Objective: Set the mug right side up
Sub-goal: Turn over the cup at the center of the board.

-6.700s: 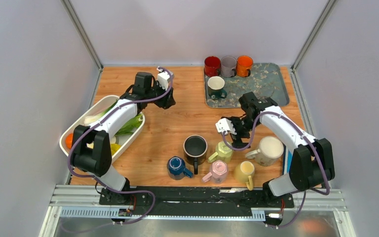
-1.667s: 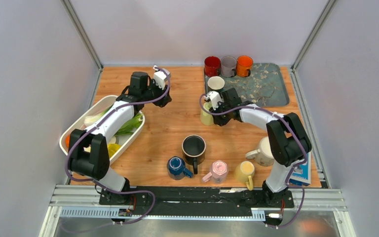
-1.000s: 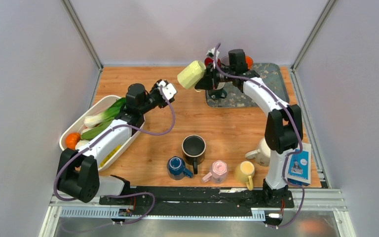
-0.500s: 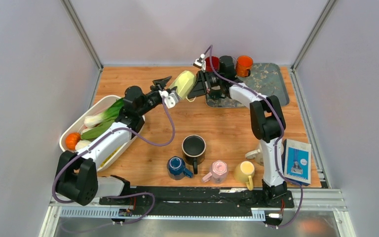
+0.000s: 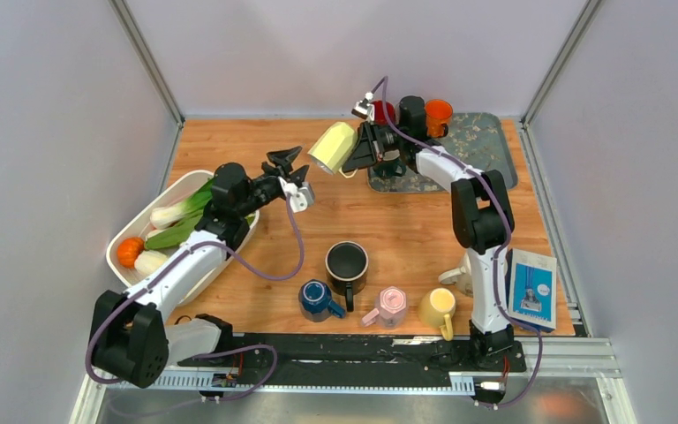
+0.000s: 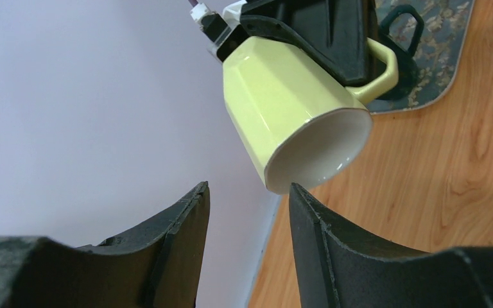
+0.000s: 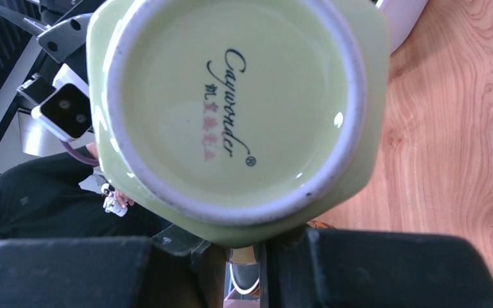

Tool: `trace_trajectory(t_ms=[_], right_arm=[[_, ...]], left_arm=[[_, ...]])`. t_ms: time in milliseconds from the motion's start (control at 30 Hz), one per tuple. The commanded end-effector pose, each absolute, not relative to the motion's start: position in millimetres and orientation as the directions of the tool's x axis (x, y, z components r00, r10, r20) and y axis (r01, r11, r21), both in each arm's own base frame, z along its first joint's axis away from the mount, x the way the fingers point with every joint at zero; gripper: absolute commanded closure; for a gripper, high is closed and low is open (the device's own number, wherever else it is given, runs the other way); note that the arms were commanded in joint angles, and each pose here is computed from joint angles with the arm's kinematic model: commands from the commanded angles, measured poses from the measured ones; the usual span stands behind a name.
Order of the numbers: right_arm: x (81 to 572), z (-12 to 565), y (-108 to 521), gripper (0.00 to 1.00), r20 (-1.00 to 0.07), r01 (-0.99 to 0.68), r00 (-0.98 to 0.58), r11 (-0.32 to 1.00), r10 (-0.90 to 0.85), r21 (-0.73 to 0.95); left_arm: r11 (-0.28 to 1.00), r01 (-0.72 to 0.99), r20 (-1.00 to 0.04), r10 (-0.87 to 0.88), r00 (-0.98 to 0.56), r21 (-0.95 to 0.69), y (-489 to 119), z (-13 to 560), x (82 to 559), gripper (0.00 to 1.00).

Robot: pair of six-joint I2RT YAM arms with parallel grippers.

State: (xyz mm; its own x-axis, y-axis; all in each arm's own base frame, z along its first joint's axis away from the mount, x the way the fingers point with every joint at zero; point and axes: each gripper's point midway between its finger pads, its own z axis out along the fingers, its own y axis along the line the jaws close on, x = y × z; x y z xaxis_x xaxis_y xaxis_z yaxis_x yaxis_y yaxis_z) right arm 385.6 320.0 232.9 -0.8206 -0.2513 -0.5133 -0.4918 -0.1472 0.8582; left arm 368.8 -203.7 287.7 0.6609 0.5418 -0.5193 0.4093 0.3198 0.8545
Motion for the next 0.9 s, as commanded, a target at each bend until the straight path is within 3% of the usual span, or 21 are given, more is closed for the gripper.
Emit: trace_trajectory(t_ms=[0,333,400,467,500,533,567,633,700,767,867], right_arm=[[364.3,268.9,316.4,1.00,-0.635,-0.585,-0.707,-0.248,-0.312,0.772],[364.3,264.0,318.2,1.00,-0.592,-0.536,-0.724,-0.252,-0.355,0.806],[364.9,260.3,318.5,1.00,-0.562,-0.506,-0.739,-0.245,-0.371,0.827],[367.1,256.8,319.2,1.00,-0.540,-0.487,-0.754,-0.234,-0.375,0.842],[368.2,256.0,319.9,1.00,-0.539,-0.487,-0.756,-0.232,-0.372,0.842],[369.7,256.4,320.1,0.99,-0.539,-0.488,-0.758,-0.228,-0.367,0.842],[370.9,257.0,320.4,0.95,-0.542,-0.493,-0.760,-0.225,-0.359,0.840],[376.0,258.8,318.0,0.82,-0.556,-0.512,-0.761,-0.218,-0.334,0.831],[383.6,263.5,314.5,0.65,-0.614,-0.573,-0.735,-0.218,-0.289,0.790],[391.3,276.9,309.5,0.40,-0.721,-0.685,-0.656,-0.227,-0.221,0.692],[405.8,295.4,309.9,0.14,-0.775,-0.751,-0.616,-0.193,-0.143,0.632]], left_arm=[[0.228,0.419,-0.475,0.502,0.723,0.879,-207.4,277.0,349.4,0.43],[0.401,0.226,-0.430,0.547,0.719,0.888,-224.1,310.9,413.8,0.41],[0.413,0.195,-0.415,0.552,0.723,0.889,-226.0,315.3,422.5,0.44],[0.413,0.172,-0.398,0.560,0.727,0.894,-227.5,317.2,428.2,0.57],[0.420,0.154,-0.389,0.561,0.731,0.894,-227.8,321.7,429.1,0.71],[0.422,0.152,-0.390,0.562,0.729,0.894,-228.4,320.7,430.4,0.78],[0.432,0.149,-0.395,0.565,0.724,0.890,-227.0,321.8,431.3,0.91],[0.445,0.159,-0.415,0.568,0.711,0.881,-224.7,321.2,431.2,0.99],[0.455,0.180,-0.442,0.573,0.690,0.872,-220.7,319.1,429.0,1.00],[0.464,0.214,-0.478,0.580,0.659,0.859,-215.7,315.5,425.7,1.00],[0.485,0.275,-0.542,0.587,0.602,0.830,-207.4,310.9,418.9,1.00]])
